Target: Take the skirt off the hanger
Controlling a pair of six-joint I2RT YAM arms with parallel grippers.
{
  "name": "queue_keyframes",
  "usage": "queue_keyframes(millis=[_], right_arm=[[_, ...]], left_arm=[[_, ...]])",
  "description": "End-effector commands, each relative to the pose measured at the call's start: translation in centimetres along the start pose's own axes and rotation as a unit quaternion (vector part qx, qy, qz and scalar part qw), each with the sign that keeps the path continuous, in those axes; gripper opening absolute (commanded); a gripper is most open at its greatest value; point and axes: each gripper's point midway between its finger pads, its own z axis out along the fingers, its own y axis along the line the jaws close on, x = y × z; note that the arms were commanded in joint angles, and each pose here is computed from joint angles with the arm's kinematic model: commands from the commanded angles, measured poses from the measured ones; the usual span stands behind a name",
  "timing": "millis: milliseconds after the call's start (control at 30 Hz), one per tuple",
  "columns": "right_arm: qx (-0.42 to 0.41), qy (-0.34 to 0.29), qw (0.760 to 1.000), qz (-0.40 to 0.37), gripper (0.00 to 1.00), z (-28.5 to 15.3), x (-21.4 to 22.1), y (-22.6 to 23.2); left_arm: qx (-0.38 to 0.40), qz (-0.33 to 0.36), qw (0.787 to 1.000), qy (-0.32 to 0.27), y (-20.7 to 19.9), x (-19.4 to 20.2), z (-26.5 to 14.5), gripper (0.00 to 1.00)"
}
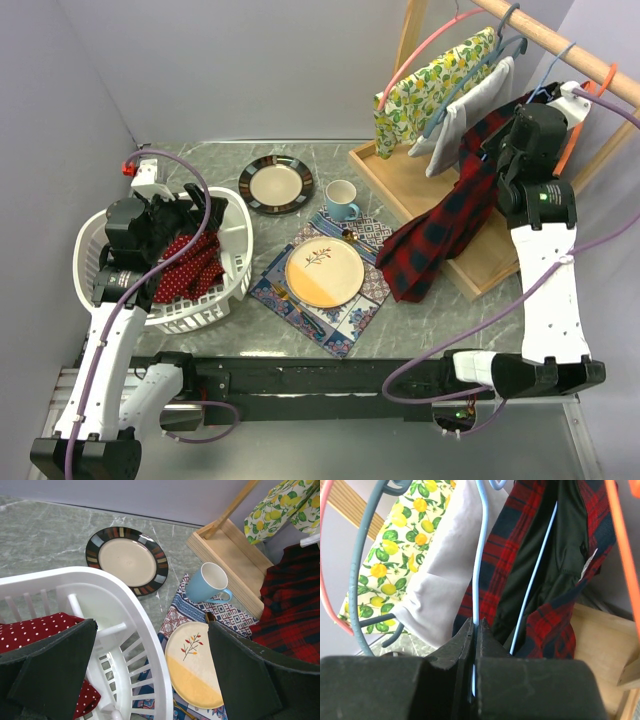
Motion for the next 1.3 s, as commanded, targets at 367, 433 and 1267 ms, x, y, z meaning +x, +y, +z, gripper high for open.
queue_keyframes(millis=[367, 433, 1267], right_arm=[[-0.079, -0.154, 0.984, 0.039, 0.00, -6.1, -10.3, 2.2], [-0.080, -0.149, 0.985, 0.043, 0.00, -6.5, -10.2, 2.2], [-0.185, -0.051, 0.976, 0.103, 0.00, -14.6, -5.4, 2.4]], left_arm=[[0.013, 0.011, 1.000, -0.023, -0.7, -1.1, -0.2, 0.99], [0.015, 0.010, 1.000, -0.024, -0.8, -1.2, -0.3, 0.99], [0.194, 0.004, 0.981, -0.020, -8.6, -3.7, -3.1, 0.99]])
